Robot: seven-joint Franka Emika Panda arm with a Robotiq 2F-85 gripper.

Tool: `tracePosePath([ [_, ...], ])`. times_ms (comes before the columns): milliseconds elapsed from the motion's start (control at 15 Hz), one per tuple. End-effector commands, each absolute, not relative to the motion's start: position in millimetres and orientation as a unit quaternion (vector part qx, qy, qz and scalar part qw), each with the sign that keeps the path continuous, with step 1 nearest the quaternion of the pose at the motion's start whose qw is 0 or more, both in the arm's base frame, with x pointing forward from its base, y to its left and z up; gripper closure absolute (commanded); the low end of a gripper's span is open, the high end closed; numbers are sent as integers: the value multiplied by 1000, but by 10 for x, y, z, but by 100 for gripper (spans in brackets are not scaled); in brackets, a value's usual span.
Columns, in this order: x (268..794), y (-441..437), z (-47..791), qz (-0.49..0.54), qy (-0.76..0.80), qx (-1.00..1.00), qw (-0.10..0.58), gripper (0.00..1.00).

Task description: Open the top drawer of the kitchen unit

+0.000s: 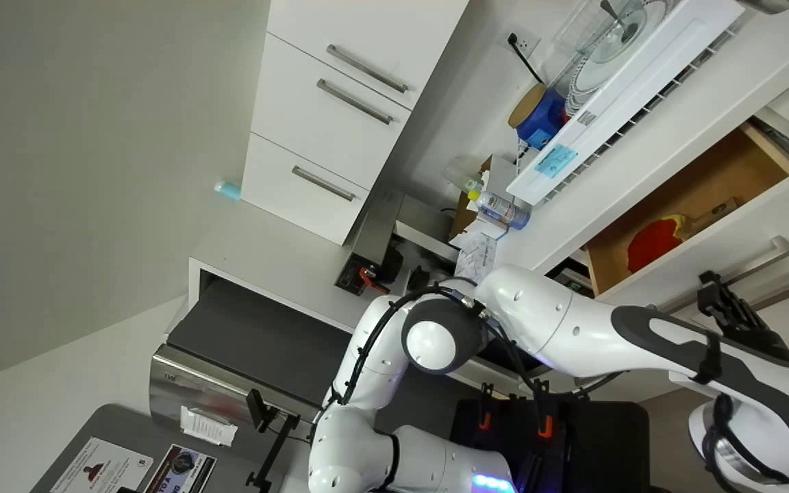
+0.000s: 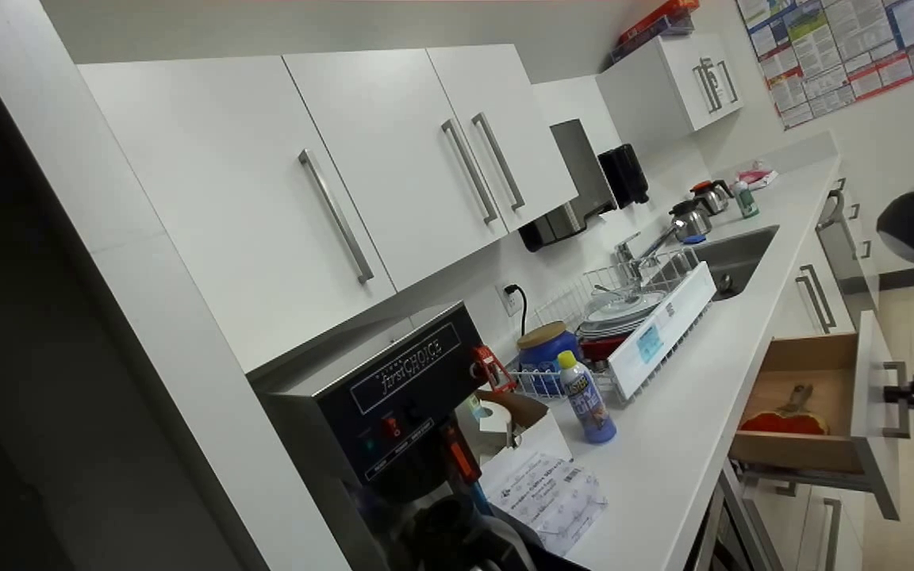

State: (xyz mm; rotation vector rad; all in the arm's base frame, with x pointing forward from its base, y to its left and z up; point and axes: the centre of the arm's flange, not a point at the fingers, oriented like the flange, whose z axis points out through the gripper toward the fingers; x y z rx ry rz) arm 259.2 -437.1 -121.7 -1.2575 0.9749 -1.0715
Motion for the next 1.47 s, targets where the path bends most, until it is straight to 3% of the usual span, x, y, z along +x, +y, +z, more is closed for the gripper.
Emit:
tracePosePath([
  [0, 2084, -4925, -1584, -470, 477, -511, 540, 96],
  [600, 1842, -4878, -1360, -467, 468, -513, 546, 96],
  [667, 1842, -4869, -1359, -466, 468, -515, 547, 60],
  [800, 1831, -4847, -1309, -461, 468, -511, 554, 53],
  [1267, 1603, -4857, -933, -457, 450, -501, 581, 1],
  [1400, 1551, -4803, -698, -445, 444, -504, 593, 0],
])
